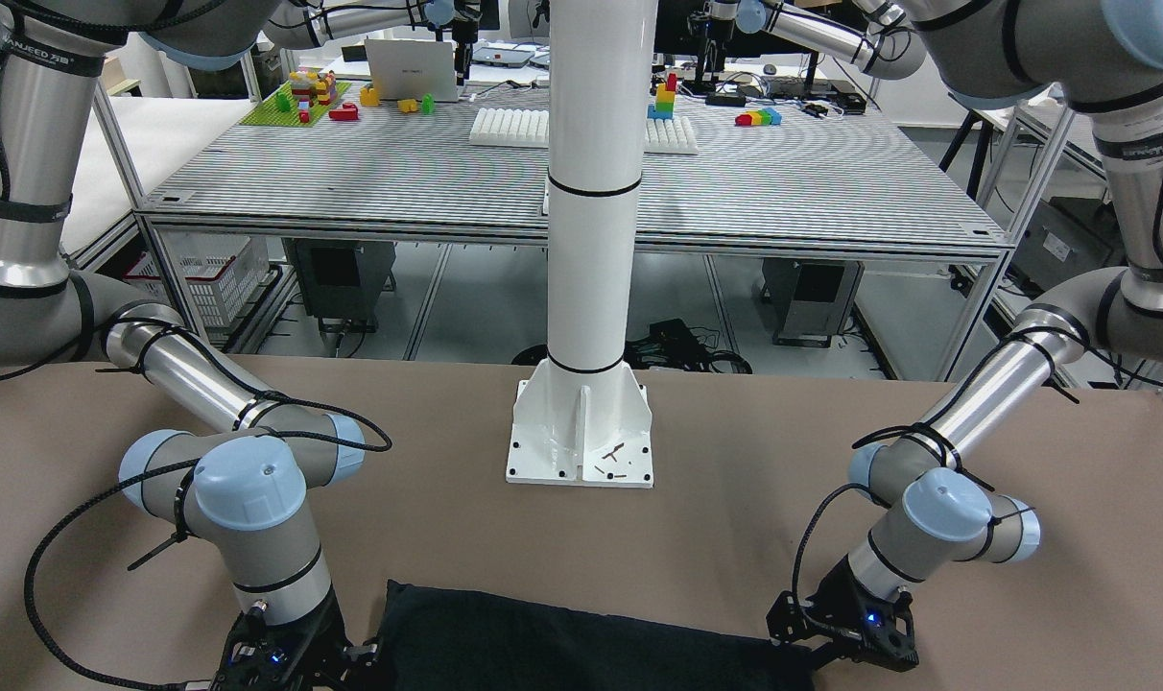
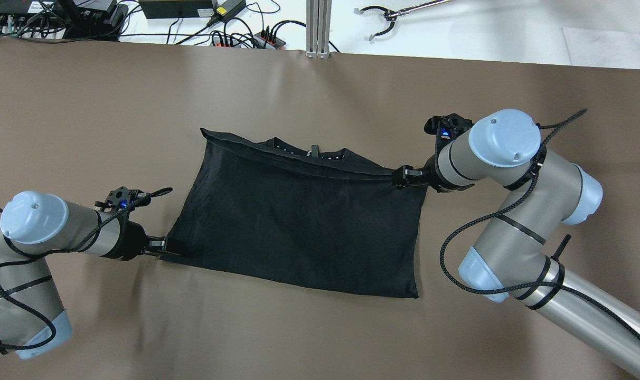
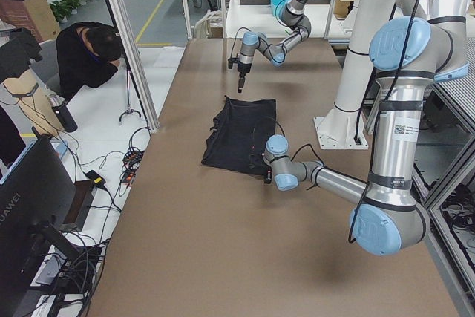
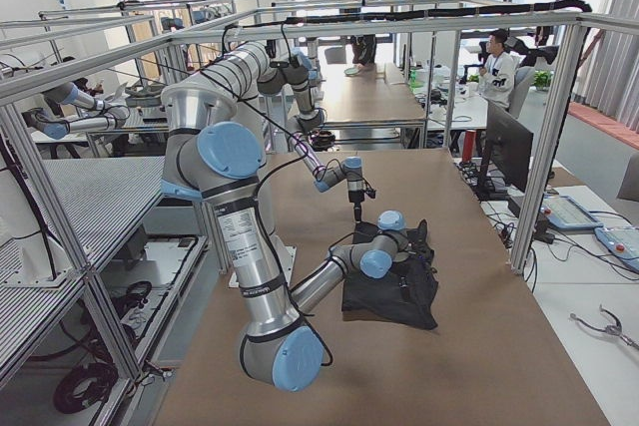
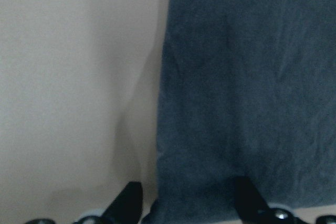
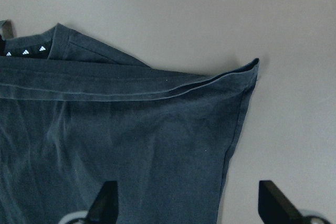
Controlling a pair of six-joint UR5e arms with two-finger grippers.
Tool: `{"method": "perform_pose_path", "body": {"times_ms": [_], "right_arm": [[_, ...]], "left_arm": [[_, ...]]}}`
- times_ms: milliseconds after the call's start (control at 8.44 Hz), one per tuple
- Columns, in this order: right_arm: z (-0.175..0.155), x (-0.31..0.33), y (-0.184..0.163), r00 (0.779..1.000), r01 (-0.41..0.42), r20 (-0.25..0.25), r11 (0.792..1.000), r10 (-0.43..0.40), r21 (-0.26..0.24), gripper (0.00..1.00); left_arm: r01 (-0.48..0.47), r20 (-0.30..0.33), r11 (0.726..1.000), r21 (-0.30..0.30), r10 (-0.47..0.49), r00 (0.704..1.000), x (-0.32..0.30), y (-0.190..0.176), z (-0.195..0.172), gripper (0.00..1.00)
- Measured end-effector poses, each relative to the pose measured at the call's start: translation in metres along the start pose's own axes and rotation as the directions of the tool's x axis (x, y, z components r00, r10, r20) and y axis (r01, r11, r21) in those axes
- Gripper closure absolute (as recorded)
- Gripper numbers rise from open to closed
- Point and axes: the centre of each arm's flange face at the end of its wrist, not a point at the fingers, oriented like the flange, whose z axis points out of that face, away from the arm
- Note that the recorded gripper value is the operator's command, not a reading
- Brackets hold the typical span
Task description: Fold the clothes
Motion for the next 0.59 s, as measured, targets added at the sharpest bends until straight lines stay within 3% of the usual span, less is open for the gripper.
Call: {"method": "perform_pose_path", "body": {"times_ms": [593], "right_arm": [[-0.005, -0.005, 0.007, 1.0, 0.009, 0.008, 1.0, -0.009, 0.011, 0.06]], "left_arm": [[-0.003, -0.029, 1.0, 0.007, 0.003, 1.0, -0.001, 0.003, -0.036, 1.0]]}}
